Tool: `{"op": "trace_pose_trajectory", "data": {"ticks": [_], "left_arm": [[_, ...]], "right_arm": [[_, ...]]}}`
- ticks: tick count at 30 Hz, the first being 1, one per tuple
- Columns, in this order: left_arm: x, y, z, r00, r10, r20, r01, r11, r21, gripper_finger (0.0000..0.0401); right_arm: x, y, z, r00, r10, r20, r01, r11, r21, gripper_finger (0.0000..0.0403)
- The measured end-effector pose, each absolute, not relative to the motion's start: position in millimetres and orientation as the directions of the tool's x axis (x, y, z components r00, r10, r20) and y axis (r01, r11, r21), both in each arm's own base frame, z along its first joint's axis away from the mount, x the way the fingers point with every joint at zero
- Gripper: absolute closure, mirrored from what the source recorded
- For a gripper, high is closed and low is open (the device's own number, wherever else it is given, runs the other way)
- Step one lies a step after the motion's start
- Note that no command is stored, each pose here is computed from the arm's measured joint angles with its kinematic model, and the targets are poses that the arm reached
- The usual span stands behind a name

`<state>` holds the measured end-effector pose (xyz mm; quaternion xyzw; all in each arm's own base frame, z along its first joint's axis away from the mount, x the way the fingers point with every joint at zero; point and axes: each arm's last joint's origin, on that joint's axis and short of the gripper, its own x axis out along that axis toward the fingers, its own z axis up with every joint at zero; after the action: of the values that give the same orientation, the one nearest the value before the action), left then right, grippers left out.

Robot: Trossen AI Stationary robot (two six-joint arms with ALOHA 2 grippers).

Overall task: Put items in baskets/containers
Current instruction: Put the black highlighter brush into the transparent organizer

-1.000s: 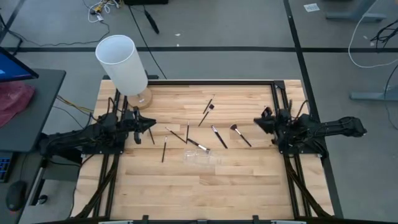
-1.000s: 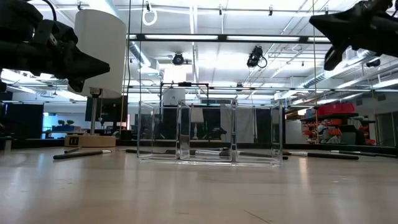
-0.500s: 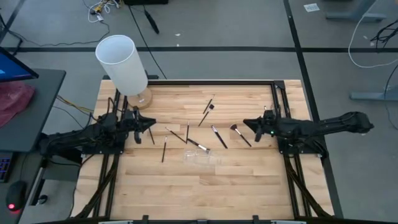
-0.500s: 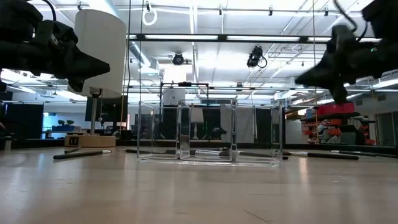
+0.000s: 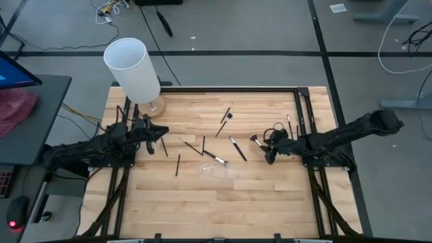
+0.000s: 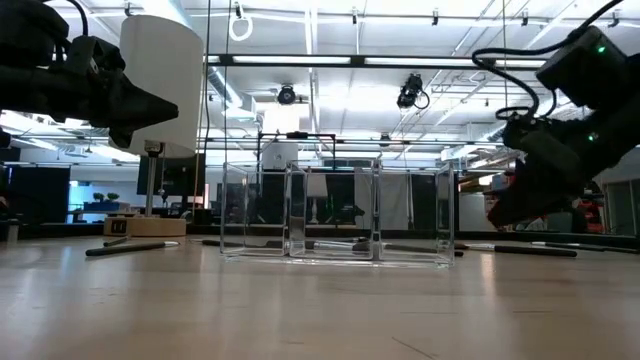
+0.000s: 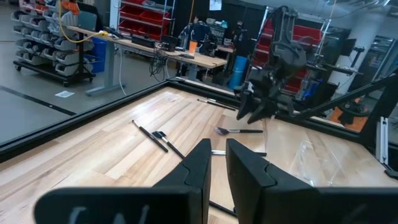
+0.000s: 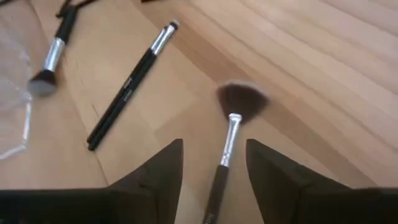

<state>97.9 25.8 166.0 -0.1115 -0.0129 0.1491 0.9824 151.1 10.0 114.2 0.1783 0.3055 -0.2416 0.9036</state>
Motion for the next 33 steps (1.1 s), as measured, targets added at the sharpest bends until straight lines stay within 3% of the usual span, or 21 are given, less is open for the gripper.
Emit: {"op": "trace_pose_trajectory", "data": {"ticks": [7,14,24,33], "left_arm": [[98,26,166,0.955,0.296,-0.008,-0.29,0.931,-0.223,0.035],[98,26,166,0.955,0.296,-0.008,-0.29,0.931,-0.223,0.035],[98,26,166,0.956,0.292,-0.009,-0.285,0.926,-0.249,0.035],[98,24,166,0.973,0.23,-0.009,-0.225,0.942,-0.25,0.035]], "right_arm": [[156,15,90,0.605,-0.412,-0.681,0.603,0.796,0.053,0.0239],[164,21,75,0.599,-0.455,-0.658,0.621,0.784,0.023,0.027],[161,31,62,0.574,-0.523,-0.63,0.667,0.745,-0.011,0.0385],[165,34,64,0.639,-0.51,-0.576,0.661,0.747,0.072,0.0388]]}}
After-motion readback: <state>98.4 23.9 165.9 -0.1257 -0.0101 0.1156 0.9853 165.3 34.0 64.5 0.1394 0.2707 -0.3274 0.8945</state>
